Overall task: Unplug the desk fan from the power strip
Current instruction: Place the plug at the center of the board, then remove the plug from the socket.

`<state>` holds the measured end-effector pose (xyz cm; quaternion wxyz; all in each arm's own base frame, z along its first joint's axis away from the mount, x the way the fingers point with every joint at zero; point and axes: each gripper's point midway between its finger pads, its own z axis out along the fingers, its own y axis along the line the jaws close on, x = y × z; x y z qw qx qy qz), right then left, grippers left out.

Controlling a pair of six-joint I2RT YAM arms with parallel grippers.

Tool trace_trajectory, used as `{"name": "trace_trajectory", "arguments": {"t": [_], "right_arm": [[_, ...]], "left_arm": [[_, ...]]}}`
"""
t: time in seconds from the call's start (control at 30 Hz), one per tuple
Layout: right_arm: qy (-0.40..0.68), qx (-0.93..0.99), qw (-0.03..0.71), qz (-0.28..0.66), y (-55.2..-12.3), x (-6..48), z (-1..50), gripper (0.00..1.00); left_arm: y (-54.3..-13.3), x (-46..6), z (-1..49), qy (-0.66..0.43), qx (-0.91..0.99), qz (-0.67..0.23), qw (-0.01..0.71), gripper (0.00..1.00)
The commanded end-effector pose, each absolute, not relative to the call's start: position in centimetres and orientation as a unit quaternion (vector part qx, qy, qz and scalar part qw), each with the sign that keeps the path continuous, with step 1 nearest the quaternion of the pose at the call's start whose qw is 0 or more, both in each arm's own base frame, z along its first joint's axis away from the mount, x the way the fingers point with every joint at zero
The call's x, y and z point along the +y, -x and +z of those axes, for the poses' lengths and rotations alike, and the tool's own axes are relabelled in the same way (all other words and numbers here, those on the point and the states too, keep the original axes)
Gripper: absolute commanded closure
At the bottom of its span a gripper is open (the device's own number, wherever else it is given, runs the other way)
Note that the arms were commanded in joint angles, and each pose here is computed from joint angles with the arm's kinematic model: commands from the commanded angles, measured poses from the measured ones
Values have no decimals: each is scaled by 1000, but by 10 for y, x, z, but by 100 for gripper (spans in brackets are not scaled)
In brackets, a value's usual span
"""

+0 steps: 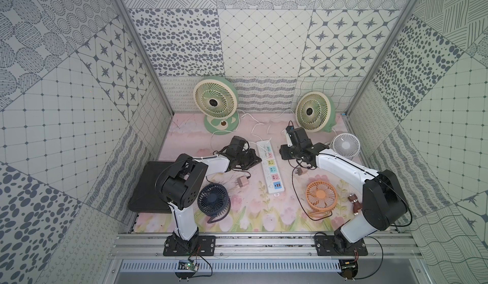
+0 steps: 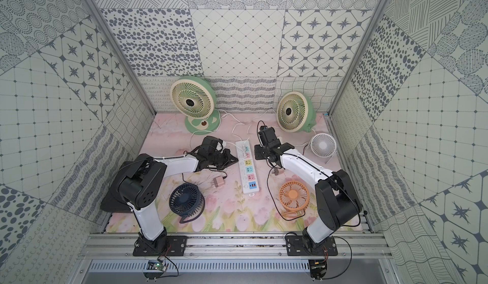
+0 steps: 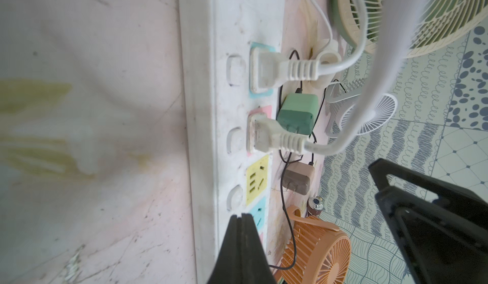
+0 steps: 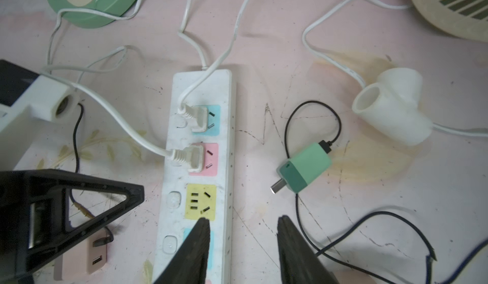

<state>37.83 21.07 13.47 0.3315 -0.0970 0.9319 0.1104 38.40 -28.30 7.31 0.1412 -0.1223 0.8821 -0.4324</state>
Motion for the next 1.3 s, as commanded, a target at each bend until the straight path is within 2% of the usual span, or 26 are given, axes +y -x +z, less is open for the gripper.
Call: {"name": "trace_trajectory", "arguments": {"t": [0.0, 0.33, 0.6, 0.97, 1.2, 1.27], "right_arm": [[135, 915, 362, 113, -388, 235, 145, 54], [158, 912, 360, 116, -399, 283, 120, 56], [136, 918, 362, 86, -417, 287, 98, 63], [133, 921, 361, 68, -426, 291, 84, 82], [135, 920, 364, 55, -422, 289, 83, 99], [134, 919, 367, 51, -422, 288, 84, 100]], "left_arm": [[-391, -286, 79, 105, 879, -440, 150, 100], [-393, -288, 79, 104, 877, -443, 150, 100], [-391, -286, 74, 109, 878, -442, 146, 100], [-392, -285, 72, 112, 878, -442, 146, 100], [-393, -285, 69, 115, 877, -443, 143, 100], [-394, -286, 71, 116, 876, -446, 143, 100]]}}
